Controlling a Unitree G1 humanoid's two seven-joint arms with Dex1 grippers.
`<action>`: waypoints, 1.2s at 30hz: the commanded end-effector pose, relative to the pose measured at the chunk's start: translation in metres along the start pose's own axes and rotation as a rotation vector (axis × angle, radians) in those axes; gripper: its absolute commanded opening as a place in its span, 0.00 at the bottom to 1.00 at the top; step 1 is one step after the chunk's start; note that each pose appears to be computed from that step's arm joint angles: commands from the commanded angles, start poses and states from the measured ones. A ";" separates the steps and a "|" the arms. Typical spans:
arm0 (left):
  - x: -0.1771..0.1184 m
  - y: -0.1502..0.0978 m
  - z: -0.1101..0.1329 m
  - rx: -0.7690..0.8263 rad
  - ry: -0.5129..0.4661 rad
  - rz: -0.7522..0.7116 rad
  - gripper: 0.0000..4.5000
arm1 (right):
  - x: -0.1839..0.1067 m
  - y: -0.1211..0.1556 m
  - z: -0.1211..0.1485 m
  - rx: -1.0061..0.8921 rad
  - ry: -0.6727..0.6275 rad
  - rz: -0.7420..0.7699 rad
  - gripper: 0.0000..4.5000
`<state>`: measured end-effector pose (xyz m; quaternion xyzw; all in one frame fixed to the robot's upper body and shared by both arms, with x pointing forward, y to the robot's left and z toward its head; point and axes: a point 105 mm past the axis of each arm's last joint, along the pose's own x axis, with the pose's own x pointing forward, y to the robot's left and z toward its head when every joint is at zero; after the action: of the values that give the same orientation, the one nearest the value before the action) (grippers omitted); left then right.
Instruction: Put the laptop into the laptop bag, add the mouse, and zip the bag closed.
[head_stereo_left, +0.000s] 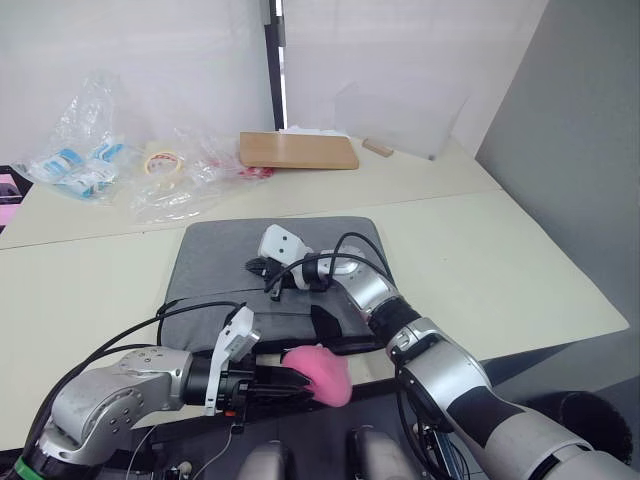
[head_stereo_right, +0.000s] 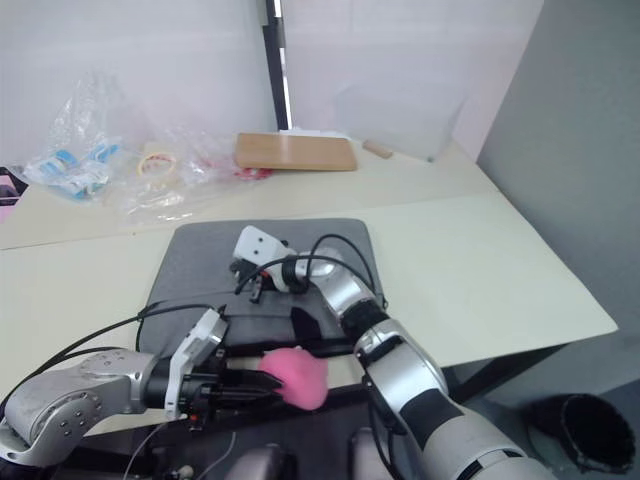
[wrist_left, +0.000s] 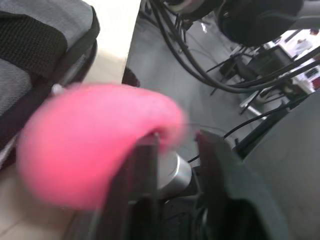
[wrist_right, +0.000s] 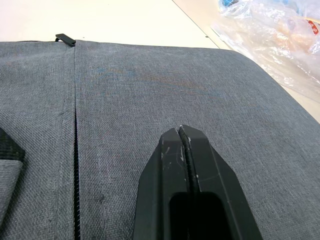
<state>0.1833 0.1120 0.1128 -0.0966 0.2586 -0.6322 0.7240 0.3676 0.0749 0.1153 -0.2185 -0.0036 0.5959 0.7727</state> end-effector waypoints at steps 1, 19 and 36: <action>-0.013 -0.006 0.006 0.022 -0.020 0.027 0.58 | -0.010 0.015 -0.057 0.101 0.183 0.019 0.00; -0.126 0.017 0.065 0.246 -0.087 0.441 1.00 | -0.011 -0.003 -0.030 0.102 0.085 -0.004 0.00; -0.096 0.057 0.120 0.472 -0.198 0.355 1.00 | -0.150 -0.035 0.099 0.143 -0.363 0.051 0.34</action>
<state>0.2828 0.1995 0.2104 0.0434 0.0598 -0.5110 0.8564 0.3508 -0.0364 0.2439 -0.0248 -0.0765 0.6124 0.7864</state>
